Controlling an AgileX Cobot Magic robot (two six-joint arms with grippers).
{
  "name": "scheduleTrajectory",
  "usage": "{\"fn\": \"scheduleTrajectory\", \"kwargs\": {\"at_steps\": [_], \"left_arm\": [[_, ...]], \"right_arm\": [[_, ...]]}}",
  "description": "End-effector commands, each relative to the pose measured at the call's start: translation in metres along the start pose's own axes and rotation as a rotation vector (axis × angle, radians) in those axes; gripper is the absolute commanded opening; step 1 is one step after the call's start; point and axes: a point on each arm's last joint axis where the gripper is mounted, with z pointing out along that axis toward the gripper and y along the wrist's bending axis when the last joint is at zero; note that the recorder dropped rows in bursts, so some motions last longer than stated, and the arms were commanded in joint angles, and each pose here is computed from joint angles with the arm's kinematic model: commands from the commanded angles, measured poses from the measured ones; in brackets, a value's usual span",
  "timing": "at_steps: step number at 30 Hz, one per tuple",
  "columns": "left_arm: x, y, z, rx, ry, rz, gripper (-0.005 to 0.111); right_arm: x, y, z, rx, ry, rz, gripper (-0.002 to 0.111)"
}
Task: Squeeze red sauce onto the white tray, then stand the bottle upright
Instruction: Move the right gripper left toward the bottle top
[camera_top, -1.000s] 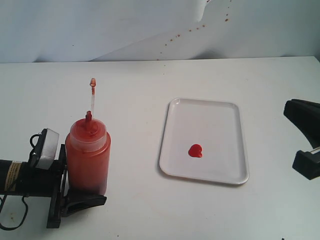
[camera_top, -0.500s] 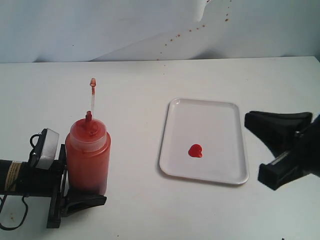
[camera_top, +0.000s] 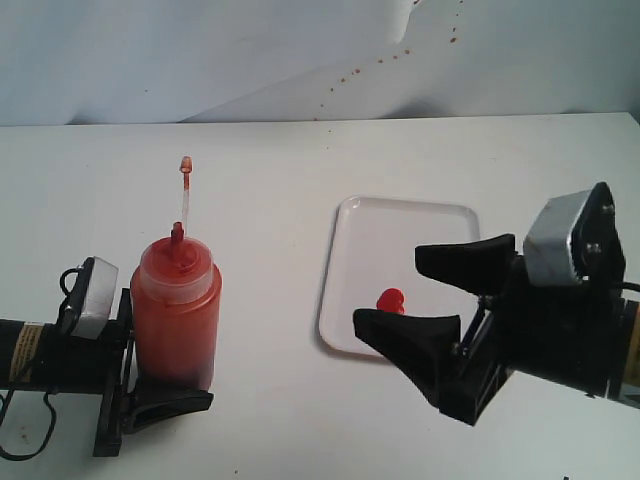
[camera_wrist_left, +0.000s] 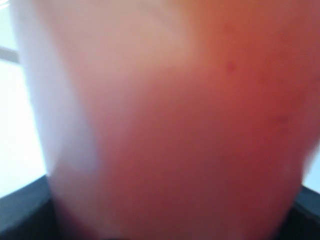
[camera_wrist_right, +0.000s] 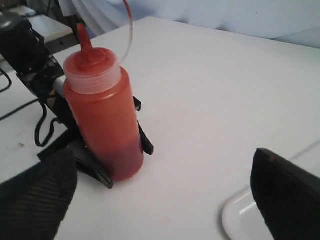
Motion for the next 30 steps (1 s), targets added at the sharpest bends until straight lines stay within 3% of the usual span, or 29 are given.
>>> {"fn": "scheduleTrajectory", "kwargs": {"at_steps": [1,20,30], "left_arm": [[-0.005,-0.001,0.001,0.011,-0.045,0.003,0.0],[-0.006,0.0,0.001,-0.007,-0.05,-0.003,0.0],[-0.006,0.002,0.001,-0.023,-0.054,-0.01,0.0]], "right_arm": [[0.006,-0.001,0.011,-0.074,-0.065,0.037,0.087],[0.013,0.013,0.135,-0.263,0.081,-0.079,0.087],[0.013,0.029,0.181,-0.341,0.064,-0.112,0.087]]}}
